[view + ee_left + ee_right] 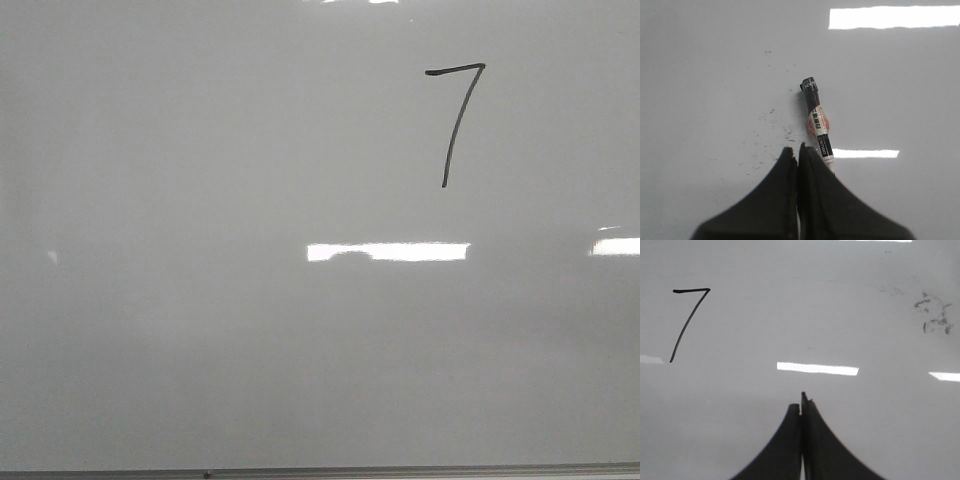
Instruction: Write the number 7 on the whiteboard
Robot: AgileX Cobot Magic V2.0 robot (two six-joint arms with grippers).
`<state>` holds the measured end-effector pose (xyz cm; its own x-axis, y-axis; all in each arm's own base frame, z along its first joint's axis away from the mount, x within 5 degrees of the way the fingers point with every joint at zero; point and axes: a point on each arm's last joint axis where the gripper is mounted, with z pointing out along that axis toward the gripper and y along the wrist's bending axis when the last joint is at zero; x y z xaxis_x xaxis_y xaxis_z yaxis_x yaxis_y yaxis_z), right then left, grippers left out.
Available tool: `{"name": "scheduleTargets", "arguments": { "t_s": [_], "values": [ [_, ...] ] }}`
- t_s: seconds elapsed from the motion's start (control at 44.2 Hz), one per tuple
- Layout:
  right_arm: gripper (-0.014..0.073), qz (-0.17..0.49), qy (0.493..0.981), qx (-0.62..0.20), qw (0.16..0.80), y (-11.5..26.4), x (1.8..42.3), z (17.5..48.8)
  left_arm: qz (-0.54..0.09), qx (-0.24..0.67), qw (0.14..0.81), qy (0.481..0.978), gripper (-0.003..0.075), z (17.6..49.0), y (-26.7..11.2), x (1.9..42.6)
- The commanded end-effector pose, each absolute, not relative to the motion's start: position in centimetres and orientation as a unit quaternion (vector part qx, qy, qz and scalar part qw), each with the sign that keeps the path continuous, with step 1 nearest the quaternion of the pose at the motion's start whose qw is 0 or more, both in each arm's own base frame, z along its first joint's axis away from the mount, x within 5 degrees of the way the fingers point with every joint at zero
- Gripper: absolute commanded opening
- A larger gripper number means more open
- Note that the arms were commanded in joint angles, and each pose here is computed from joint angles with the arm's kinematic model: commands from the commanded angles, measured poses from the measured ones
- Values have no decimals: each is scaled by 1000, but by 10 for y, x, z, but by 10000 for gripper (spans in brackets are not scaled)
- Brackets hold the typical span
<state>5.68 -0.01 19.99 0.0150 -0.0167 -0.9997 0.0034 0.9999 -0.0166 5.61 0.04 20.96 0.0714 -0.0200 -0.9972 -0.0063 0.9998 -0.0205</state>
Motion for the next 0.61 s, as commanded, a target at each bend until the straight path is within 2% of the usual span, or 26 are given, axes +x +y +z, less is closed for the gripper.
{"name": "scheduleTargets", "arguments": {
  "t_s": [0.0, 0.588],
  "values": [
    [-68, -7, 664, 1, 748, -1, 55, 209, -12, -15, 760, 650, -21, 214, 0, 55],
    [-68, -7, 661, 1, 750, -1, 55, 210, -12, -15, 760, 650, -20, 214, 0, 55]
  ]
}}
